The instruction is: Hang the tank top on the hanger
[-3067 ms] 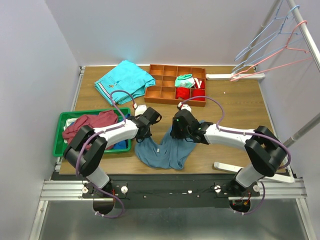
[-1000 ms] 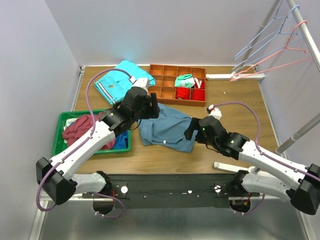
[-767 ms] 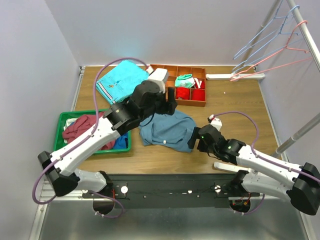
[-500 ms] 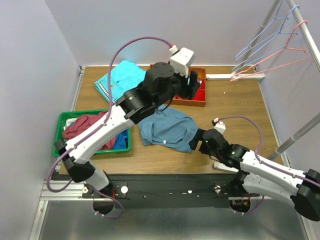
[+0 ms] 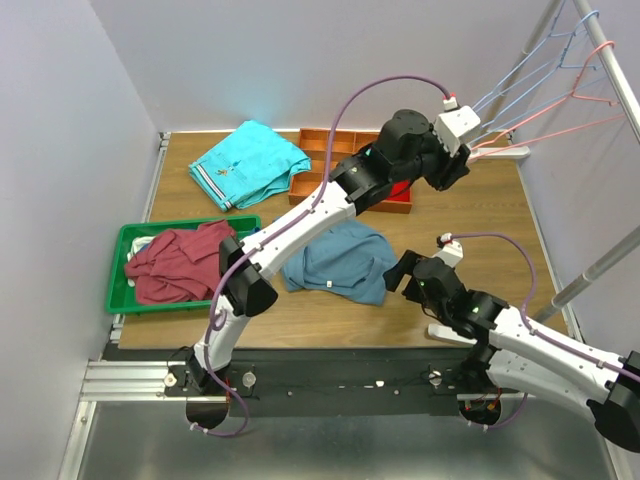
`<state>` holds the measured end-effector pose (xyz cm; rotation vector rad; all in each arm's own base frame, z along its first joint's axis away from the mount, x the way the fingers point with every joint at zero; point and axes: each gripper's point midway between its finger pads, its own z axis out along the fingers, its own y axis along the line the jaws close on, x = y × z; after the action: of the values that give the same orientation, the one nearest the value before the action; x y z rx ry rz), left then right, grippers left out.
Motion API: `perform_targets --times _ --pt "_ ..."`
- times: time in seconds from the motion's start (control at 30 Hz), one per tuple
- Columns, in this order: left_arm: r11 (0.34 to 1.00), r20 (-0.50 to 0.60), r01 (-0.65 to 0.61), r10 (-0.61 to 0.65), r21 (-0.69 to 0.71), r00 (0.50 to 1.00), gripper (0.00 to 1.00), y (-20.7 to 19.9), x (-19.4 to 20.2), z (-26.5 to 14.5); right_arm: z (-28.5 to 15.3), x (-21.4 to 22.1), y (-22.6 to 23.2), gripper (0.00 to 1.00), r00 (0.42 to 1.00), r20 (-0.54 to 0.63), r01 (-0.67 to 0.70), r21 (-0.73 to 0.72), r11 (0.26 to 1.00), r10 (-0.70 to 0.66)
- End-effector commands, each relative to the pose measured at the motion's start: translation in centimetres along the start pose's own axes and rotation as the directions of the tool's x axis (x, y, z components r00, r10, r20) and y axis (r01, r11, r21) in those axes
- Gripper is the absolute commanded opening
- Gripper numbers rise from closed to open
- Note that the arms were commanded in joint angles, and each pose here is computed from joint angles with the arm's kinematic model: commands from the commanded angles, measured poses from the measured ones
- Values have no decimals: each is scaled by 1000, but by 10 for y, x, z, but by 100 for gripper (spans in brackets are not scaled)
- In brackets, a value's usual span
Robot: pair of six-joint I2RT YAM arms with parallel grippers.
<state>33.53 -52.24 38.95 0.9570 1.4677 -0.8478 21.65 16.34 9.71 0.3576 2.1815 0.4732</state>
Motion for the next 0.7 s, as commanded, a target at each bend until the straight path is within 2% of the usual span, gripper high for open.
perform_targets --times 0.0,0.23,0.67 --pt "996 106 -55 48 66 993 50 -6 -27 5 -4 -9 -9 92 998 54 -20 41 999 17" --pt "995 121 -52 42 86 992 45 -4 -22 18 -3 -8 -17 92 998 57 -3 66 998 -1" --pt "998 144 -54 48 39 988 39 7 -17 33 -3 -11 -15 92 998 62 18 71 997 -23"
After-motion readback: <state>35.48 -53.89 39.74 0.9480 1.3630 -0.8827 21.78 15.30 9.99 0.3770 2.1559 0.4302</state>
